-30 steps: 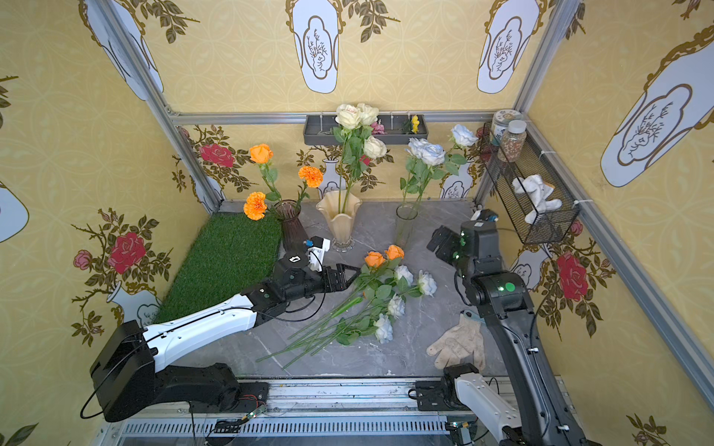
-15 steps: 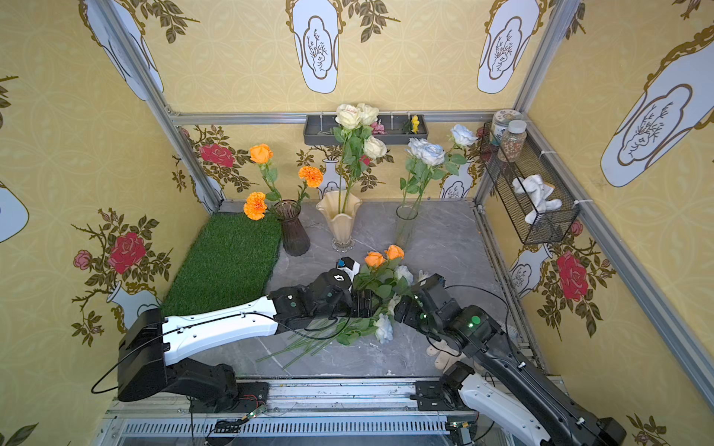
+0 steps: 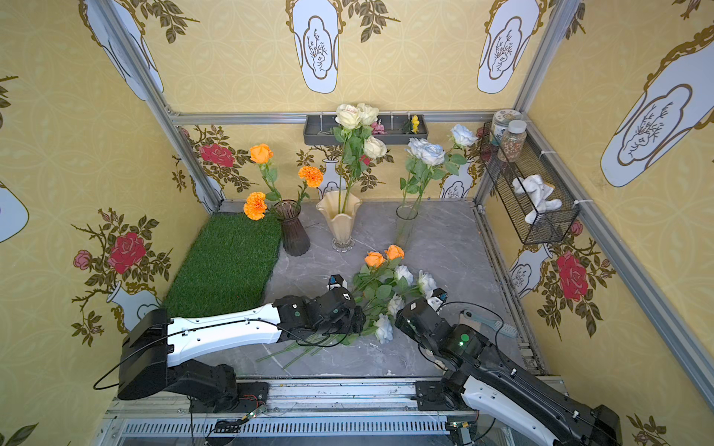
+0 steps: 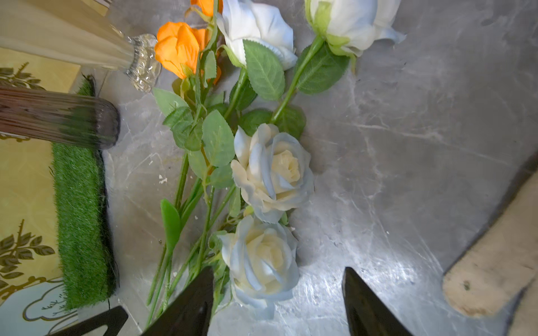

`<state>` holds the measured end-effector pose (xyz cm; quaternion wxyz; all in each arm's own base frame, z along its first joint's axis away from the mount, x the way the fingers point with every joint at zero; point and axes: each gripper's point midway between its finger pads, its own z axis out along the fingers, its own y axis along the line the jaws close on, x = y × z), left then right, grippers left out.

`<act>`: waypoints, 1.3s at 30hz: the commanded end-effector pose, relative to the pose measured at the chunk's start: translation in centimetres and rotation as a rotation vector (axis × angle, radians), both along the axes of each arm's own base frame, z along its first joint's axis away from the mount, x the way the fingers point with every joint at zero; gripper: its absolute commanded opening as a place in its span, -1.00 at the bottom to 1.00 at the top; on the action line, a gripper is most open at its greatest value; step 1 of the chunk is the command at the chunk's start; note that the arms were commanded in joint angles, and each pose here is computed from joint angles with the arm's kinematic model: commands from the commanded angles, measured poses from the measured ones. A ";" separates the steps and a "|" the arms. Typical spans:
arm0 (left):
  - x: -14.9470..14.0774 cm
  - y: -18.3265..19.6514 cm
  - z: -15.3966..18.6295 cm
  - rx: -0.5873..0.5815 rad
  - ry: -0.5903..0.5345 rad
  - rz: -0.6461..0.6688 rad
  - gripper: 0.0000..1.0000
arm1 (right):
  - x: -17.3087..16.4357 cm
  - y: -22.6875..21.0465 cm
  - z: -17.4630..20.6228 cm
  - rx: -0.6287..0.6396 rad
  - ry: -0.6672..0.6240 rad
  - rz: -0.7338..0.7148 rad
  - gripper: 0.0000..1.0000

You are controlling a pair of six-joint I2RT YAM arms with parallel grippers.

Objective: Arrange the flowers in different vases according to their colors
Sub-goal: Pick up the flower at the center of the board.

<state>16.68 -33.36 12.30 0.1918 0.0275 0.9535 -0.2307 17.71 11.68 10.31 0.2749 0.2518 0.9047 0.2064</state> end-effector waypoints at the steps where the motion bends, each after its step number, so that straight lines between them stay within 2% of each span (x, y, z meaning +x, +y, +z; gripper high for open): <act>1: -0.1 1.2 0.5 0.006 -0.004 0.039 0.67 | 1.3 -0.2 1.0 0.030 -0.083 -0.051 0.40; 9: 0.2 2.0 6.0 -0.173 -0.077 0.112 0.71 | 1.1 -0.1 0.9 0.018 -0.071 -0.035 0.40; 15: -0.2 4.3 4.7 -0.209 -0.086 0.174 0.72 | 1.4 -0.1 2.0 0.011 -0.096 -0.025 0.41; 18: -0.2 5.1 4.8 -0.198 -0.117 0.158 0.78 | 2.0 0.1 3.0 0.004 -0.106 -0.011 0.44; 24: 0.2 5.7 2.8 -0.208 -0.166 0.130 0.83 | 3.9 2.0 4.5 0.069 0.001 0.050 0.45; 26: 0.7 5.9 3.1 -0.235 -0.181 0.126 0.83 | 4.9 2.1 5.2 0.061 0.029 0.068 0.43; 30: 1.4 5.7 4.5 -0.329 -0.243 0.095 0.86 | 7.1 2.2 6.4 0.041 0.066 0.058 0.28; 33: 2.3 6.0 4.9 -0.384 -0.243 0.099 0.86 | 8.7 3.5 6.5 0.097 0.087 0.067 0.03; 37: 3.5 6.4 5.0 -0.445 -0.242 0.104 0.89 | 9.7 5.6 3.4 0.156 0.179 0.072 -0.33; 39: 4.0 6.6 4.8 -0.463 -0.227 0.114 0.89 | 9.8 6.5 1.5 0.168 0.232 0.064 -0.37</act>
